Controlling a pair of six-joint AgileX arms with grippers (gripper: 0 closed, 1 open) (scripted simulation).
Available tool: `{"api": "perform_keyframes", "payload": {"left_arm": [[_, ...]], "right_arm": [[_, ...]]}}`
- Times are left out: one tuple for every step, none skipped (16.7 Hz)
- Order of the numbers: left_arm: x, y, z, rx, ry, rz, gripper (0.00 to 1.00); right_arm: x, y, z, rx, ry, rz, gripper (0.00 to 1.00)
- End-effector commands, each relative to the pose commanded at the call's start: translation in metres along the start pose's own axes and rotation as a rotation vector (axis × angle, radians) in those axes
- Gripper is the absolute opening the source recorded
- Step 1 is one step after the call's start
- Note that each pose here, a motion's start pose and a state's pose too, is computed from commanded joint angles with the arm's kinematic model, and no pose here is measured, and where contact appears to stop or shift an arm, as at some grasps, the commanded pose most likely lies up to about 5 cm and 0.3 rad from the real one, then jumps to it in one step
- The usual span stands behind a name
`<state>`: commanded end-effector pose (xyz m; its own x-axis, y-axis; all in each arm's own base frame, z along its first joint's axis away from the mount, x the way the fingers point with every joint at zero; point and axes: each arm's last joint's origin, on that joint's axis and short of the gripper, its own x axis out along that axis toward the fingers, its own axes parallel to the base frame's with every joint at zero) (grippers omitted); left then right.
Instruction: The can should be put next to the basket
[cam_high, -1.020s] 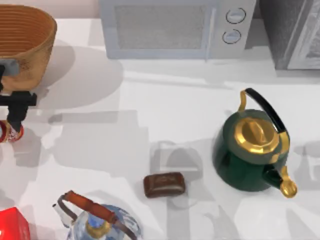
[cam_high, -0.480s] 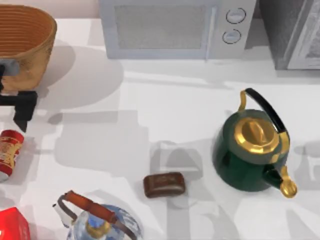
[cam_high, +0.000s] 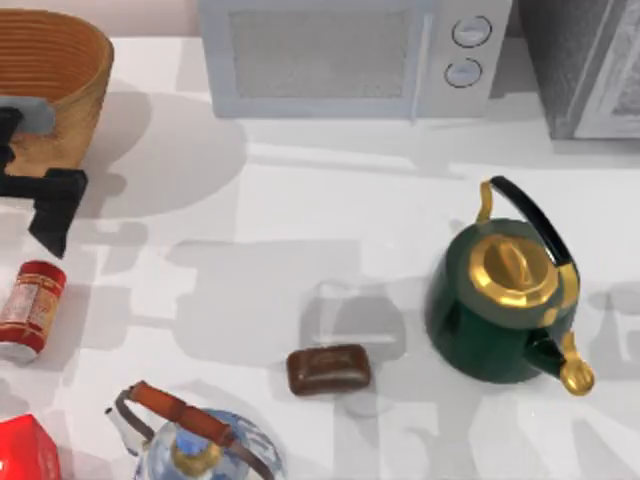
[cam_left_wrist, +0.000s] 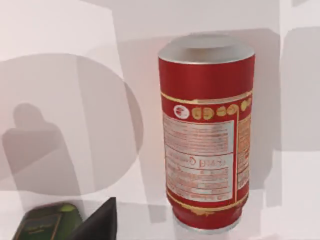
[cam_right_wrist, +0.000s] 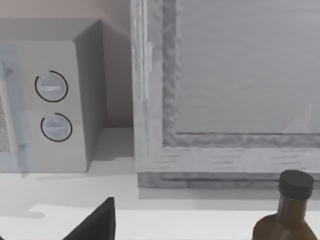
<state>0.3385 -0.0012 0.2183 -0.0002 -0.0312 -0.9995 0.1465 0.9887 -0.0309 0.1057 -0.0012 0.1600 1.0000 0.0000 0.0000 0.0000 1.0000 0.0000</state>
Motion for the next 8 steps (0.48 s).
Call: {"api": "perform_keyframes", "payload": {"left_arm": [[-0.005, -0.001, -0.001, 0.005, 0.002, -0.001, 1.00], [-0.007, -0.001, 0.000, 0.000, 0.005, 0.000, 1.00], [-0.008, 0.002, 0.002, -0.013, 0.008, 0.004, 1.00], [-0.006, 0.007, 0.005, -0.036, 0.009, 0.011, 1.00], [-0.003, 0.013, 0.009, -0.064, 0.010, 0.019, 1.00], [0.001, 0.019, 0.012, -0.094, 0.005, 0.028, 1.00], [0.004, 0.025, 0.015, -0.118, 0.000, 0.036, 1.00], [0.006, 0.027, 0.016, -0.129, -0.002, 0.040, 1.00]], "right_arm": [[0.000, 0.000, 0.000, 0.000, 0.000, 0.000, 1.00], [0.000, 0.000, 0.000, 0.000, 0.000, 0.000, 1.00], [0.000, 0.000, 0.000, 0.000, 0.000, 0.000, 1.00], [0.000, 0.000, 0.000, 0.000, 0.000, 0.000, 1.00], [0.000, 0.000, 0.000, 0.000, 0.000, 0.000, 1.00], [0.000, 0.000, 0.000, 0.000, 0.000, 0.000, 1.00], [0.000, 0.000, 0.000, 0.000, 0.000, 0.000, 1.00], [0.000, 0.000, 0.000, 0.000, 0.000, 0.000, 1.00]]}}
